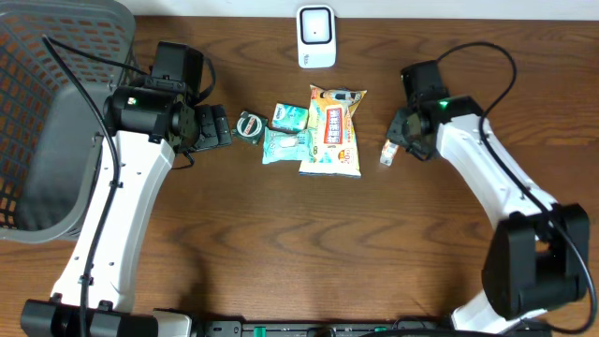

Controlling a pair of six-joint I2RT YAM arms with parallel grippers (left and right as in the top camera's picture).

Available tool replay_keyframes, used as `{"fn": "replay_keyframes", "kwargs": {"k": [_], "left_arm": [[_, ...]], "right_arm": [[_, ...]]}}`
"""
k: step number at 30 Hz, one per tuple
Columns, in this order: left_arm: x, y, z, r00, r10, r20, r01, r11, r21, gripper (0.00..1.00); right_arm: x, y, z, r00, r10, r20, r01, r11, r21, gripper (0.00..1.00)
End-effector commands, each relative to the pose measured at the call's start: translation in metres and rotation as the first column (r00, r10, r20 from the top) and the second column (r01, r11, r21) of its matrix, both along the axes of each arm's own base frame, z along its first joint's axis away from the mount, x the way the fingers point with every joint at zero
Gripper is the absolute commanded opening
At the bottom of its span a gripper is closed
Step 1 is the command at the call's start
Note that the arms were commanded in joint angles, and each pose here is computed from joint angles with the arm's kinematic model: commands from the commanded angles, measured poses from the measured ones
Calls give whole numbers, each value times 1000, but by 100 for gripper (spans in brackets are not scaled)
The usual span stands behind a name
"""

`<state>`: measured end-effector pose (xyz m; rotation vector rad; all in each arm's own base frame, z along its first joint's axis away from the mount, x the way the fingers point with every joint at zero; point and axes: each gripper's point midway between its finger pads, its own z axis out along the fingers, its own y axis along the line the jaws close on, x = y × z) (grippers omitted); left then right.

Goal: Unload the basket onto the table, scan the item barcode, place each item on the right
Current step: 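Grasp the orange box with the right gripper and pull it rightward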

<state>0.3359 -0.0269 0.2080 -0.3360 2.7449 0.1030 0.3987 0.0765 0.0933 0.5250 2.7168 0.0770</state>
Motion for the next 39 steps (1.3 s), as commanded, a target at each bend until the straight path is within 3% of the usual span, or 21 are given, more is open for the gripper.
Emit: {"fn": "replay_keyframes", "kwargs": {"k": [1, 4, 8, 13, 18, 20, 26, 31, 39], "left_arm": [[0, 4, 0, 1000, 12, 2, -12, 1000, 14, 99], [0, 4, 1, 1000, 12, 2, -12, 1000, 14, 99], [0, 4, 0, 1000, 12, 2, -12, 1000, 14, 99], [-1, 4, 0, 1000, 12, 1, -12, 1000, 14, 98], [-1, 4, 0, 1000, 12, 1, -12, 1000, 14, 98], [-1, 4, 0, 1000, 12, 1, -12, 1000, 14, 98], [0, 4, 1, 1000, 12, 2, -12, 1000, 14, 99], [0, 4, 0, 1000, 12, 2, -12, 1000, 14, 99], [0, 4, 0, 1000, 12, 2, -12, 1000, 14, 99]], "right_arm": [[0, 19, 4, 989, 150, 15, -151, 988, 38, 40], [1, 36, 5, 965, 260, 35, -262, 963, 55, 45], [0, 45, 5, 958, 283, 41, -283, 959, 18, 47], [2, 34, 1, 972, 233, 35, -225, 963, -145, 49], [1, 35, -14, 980, 201, 9, -196, 962, -189, 49], [3, 37, -23, 980, 198, 0, -194, 963, -187, 47], [3, 26, -53, 981, 182, -67, -193, 950, -244, 27], [-8, -11, -47, 987, 103, -121, -141, 918, -370, 27], [-24, -32, -31, 987, 52, -155, -109, 916, -385, 34]]}}
